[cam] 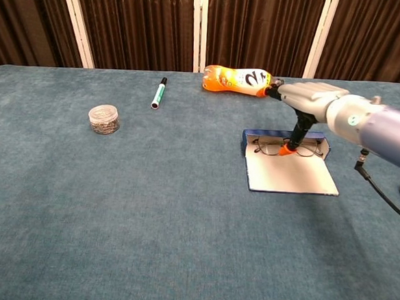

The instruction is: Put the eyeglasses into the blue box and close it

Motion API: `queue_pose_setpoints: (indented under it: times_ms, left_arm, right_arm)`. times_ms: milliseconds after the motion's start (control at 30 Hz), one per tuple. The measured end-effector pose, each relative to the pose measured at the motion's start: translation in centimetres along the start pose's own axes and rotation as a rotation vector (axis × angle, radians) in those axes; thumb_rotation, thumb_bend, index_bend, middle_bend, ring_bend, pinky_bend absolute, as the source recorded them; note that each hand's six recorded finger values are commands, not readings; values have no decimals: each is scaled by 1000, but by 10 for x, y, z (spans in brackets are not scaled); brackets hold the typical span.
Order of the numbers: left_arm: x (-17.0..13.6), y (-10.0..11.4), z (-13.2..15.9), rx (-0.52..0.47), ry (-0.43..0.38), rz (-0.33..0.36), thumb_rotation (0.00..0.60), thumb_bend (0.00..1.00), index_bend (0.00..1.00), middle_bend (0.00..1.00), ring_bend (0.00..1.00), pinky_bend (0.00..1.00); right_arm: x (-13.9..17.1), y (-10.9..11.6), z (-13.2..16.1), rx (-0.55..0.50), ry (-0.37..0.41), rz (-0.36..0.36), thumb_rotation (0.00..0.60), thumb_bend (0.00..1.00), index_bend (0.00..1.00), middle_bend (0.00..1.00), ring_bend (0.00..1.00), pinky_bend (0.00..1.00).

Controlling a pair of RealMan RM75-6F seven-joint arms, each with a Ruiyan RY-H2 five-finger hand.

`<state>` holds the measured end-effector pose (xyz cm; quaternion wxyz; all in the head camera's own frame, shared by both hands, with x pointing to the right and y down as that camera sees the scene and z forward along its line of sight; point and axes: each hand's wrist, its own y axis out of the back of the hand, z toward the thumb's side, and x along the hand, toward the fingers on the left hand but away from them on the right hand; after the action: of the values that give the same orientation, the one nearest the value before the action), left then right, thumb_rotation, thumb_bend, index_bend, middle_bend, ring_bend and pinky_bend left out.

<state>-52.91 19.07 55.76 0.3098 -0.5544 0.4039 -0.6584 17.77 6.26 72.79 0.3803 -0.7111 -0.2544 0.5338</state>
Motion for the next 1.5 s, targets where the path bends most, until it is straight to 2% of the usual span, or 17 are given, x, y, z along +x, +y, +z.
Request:
queue_pose_setpoints:
  times_ms: [267, 467, 867, 1033, 1500]
  left_arm:
    - [-7, 4, 7, -7, -33, 13, 600, 0, 0, 0, 0, 0]
    - [-10, 5, 11, -9, -50, 17, 600, 0, 0, 0, 0, 0]
    - [-12, 7, 12, -8, -55, 23, 600, 0, 0, 0, 0, 0]
    - [-11, 7, 9, -12, -47, 23, 600, 0, 0, 0, 0, 0]
    - [-10, 6, 8, -9, -41, 20, 600, 0, 0, 0, 0, 0]
  right_arm:
    - [53, -6, -5, 35, 79, 17, 600, 0, 76, 0, 0, 0]
    - [65, -17, -5, 55, 86, 34, 600, 0, 95, 0, 0, 0]
    - [61, -32, 8, 92, 98, 44, 600, 14, 138, 0, 0, 0]
    - [54, -38, 9, 135, 97, 48, 600, 18, 144, 0, 0, 0]
    - [49, -44, 8, 148, 90, 59, 600, 21, 167, 0, 0, 0]
